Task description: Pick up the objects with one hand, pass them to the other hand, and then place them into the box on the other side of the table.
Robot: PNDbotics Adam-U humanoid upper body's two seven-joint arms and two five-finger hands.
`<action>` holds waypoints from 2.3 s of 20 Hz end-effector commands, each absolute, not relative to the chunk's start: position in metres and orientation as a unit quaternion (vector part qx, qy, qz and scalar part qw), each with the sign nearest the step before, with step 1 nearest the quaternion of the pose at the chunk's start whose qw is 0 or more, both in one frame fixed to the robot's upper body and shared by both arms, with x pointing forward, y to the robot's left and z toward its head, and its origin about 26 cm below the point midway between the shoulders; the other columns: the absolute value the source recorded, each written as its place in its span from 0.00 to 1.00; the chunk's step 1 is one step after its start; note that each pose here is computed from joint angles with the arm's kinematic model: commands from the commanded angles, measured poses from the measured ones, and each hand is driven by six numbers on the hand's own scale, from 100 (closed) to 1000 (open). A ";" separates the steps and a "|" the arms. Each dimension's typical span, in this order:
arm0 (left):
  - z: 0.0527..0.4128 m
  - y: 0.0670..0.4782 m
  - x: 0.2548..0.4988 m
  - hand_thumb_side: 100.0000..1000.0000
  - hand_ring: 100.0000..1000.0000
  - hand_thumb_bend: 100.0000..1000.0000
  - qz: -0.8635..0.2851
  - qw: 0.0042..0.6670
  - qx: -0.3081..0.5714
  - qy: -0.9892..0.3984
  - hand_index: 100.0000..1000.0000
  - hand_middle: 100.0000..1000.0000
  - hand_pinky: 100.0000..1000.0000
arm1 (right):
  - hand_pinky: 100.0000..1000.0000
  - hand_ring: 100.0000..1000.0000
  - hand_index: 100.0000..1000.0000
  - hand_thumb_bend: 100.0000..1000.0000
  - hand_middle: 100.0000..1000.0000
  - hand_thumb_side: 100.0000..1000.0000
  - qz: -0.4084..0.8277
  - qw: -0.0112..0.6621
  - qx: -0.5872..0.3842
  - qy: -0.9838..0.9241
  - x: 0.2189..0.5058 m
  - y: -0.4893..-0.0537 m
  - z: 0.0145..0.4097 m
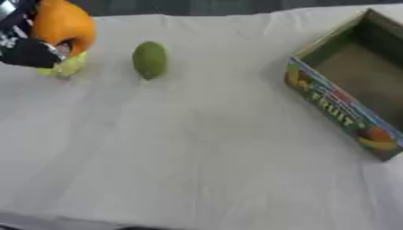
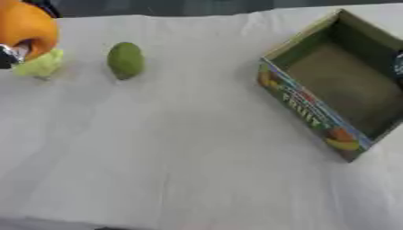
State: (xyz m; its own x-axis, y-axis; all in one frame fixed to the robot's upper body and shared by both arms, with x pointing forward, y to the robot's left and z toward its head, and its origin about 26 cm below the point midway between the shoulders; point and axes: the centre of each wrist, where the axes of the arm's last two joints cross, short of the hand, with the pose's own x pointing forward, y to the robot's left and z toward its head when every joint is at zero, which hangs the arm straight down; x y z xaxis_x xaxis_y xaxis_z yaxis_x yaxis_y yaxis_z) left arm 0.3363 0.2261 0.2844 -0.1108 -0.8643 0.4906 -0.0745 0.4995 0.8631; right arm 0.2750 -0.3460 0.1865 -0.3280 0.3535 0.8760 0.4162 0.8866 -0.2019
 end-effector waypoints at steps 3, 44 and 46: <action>0.278 0.197 0.336 0.00 0.46 0.01 -0.320 0.514 0.337 -0.721 0.38 0.43 0.35 | 1.00 0.87 1.00 0.00 1.00 0.44 -0.002 0.494 -0.228 -0.839 0.276 -0.344 0.208; 0.160 0.115 0.373 0.00 0.44 0.00 -0.265 0.405 0.287 -0.826 0.37 0.42 0.28 | 0.93 0.89 0.94 0.00 0.96 0.15 0.570 0.349 -0.240 -0.704 0.301 -0.188 0.303; 0.158 0.113 0.374 0.00 0.44 0.00 -0.271 0.407 0.270 -0.830 0.37 0.42 0.28 | 0.93 0.89 0.94 0.00 0.96 0.15 0.577 0.340 -0.243 -0.702 0.304 -0.181 0.302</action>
